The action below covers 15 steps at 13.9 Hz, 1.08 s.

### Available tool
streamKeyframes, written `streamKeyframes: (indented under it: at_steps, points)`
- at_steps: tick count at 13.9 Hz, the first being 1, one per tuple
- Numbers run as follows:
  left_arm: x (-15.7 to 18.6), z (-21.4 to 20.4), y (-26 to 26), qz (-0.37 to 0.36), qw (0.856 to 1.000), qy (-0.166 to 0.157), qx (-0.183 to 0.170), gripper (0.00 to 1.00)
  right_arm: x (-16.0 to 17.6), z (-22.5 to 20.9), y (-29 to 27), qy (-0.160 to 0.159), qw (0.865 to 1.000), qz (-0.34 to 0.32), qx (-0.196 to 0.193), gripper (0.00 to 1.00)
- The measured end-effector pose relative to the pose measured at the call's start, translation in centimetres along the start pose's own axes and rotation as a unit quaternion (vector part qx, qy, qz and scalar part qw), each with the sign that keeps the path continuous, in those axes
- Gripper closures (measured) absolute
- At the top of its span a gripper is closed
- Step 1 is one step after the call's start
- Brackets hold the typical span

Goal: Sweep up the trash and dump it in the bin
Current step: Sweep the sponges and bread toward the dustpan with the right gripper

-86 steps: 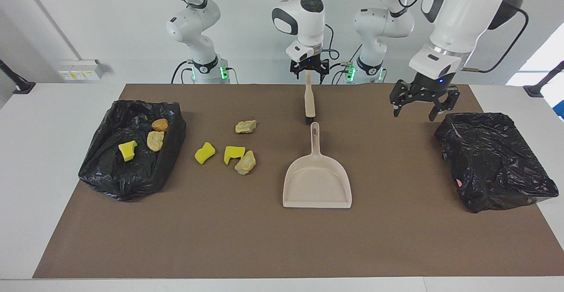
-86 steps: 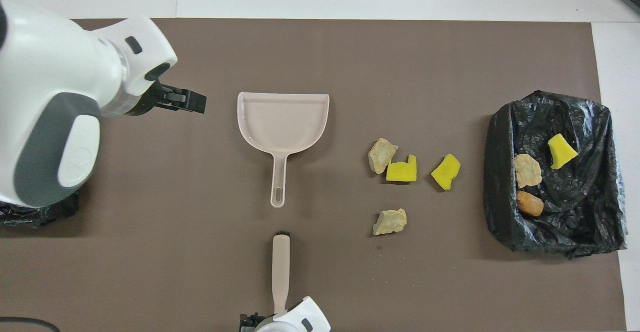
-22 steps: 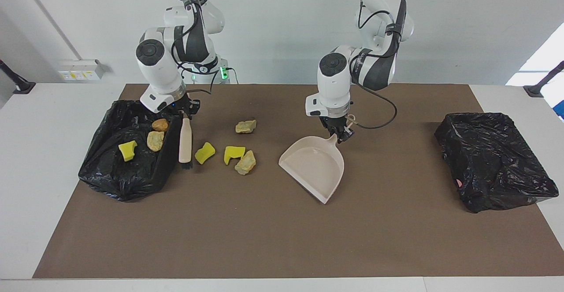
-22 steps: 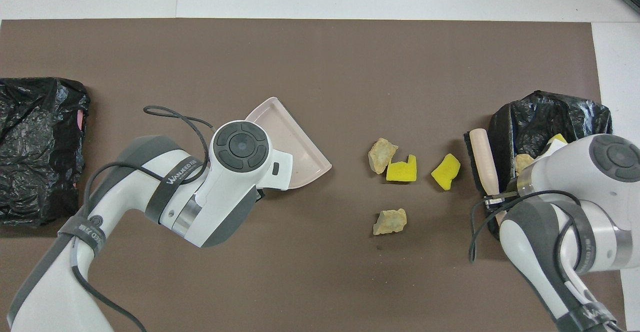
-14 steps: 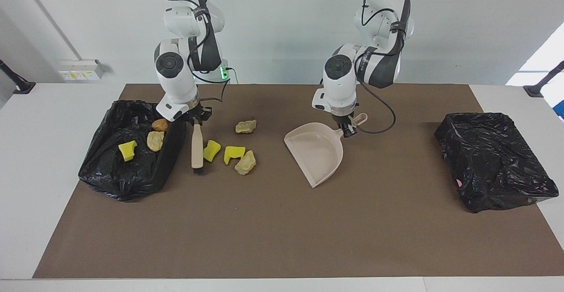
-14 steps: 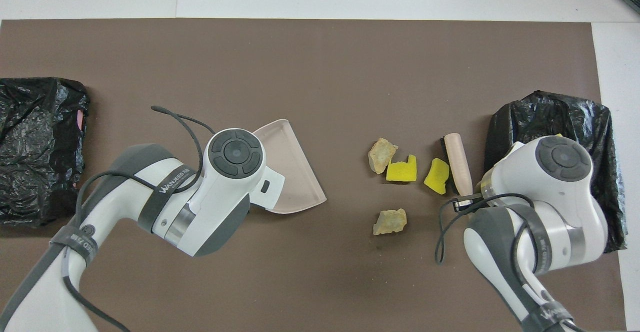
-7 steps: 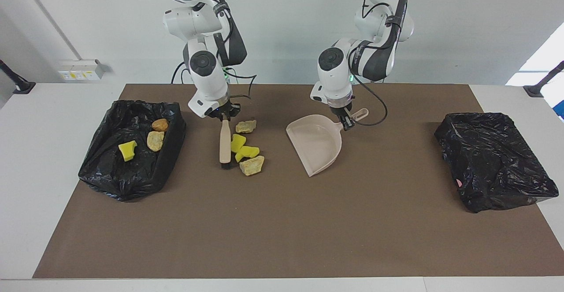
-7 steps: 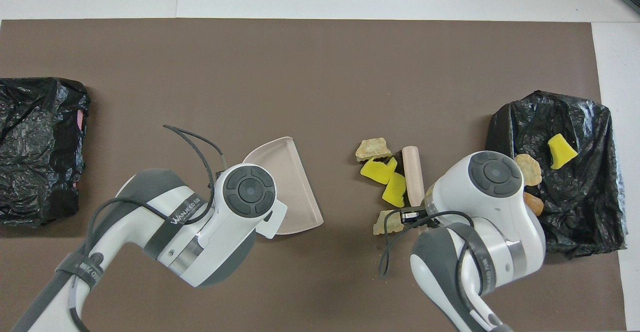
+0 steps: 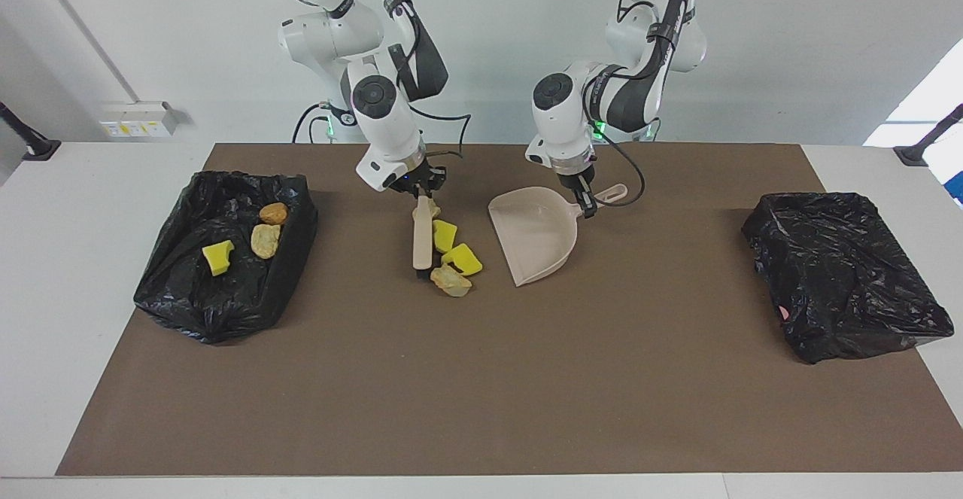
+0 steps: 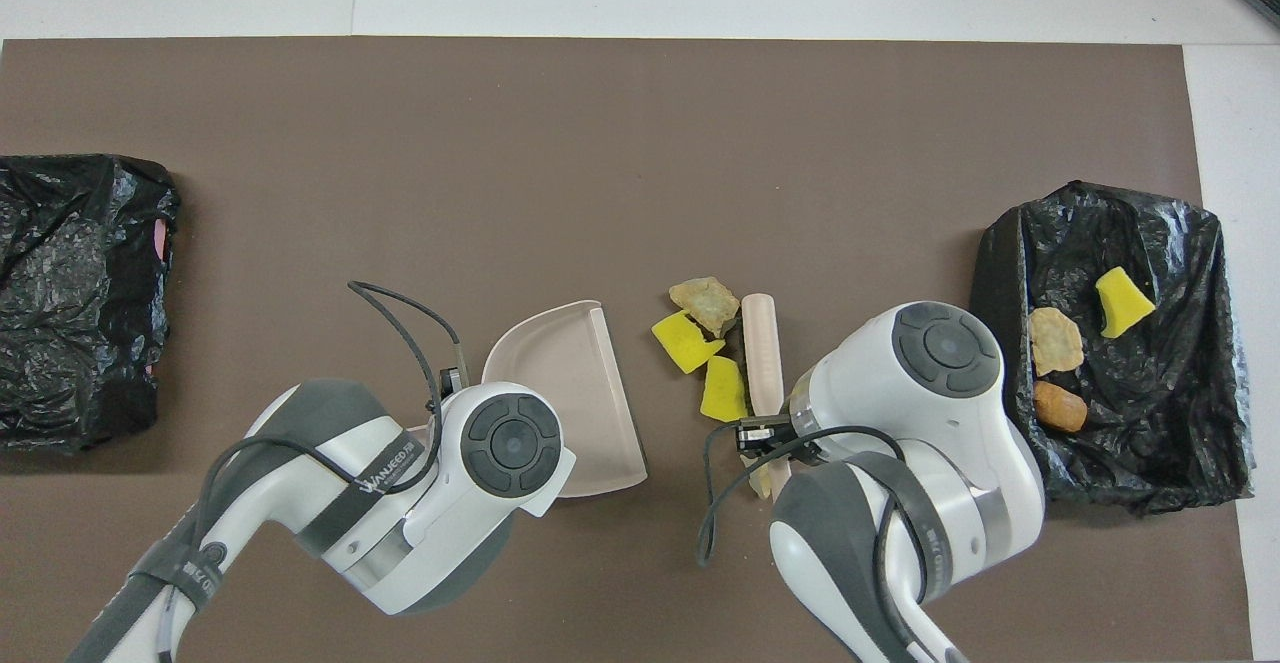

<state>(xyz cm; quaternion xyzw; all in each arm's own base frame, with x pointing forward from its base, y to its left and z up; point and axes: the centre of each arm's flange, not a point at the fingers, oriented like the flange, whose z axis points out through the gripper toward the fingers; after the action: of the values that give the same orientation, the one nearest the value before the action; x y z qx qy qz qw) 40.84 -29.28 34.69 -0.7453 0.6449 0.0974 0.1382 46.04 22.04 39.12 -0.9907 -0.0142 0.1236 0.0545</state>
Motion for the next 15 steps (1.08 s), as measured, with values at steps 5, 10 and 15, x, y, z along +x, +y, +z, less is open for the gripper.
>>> streamKeyframes:
  at_steps: [5,10,15]
  points:
    - [0.0,0.1,0.0,0.0,1.0,0.0,0.0,0.68,2.4,-2.4,3.2,0.031,0.996,-0.048,-0.073,0.74]
    - [0.0,0.1,0.0,0.0,1.0,0.0,0.0,0.68,6.0,-0.4,1.9,0.03,0.989,-0.103,-0.101,0.74]
    - [0.0,0.2,0.1,-0.01,1.0,-0.002,-0.001,0.68,6.3,1.5,-0.2,0.009,0.978,-0.182,-0.097,0.74]
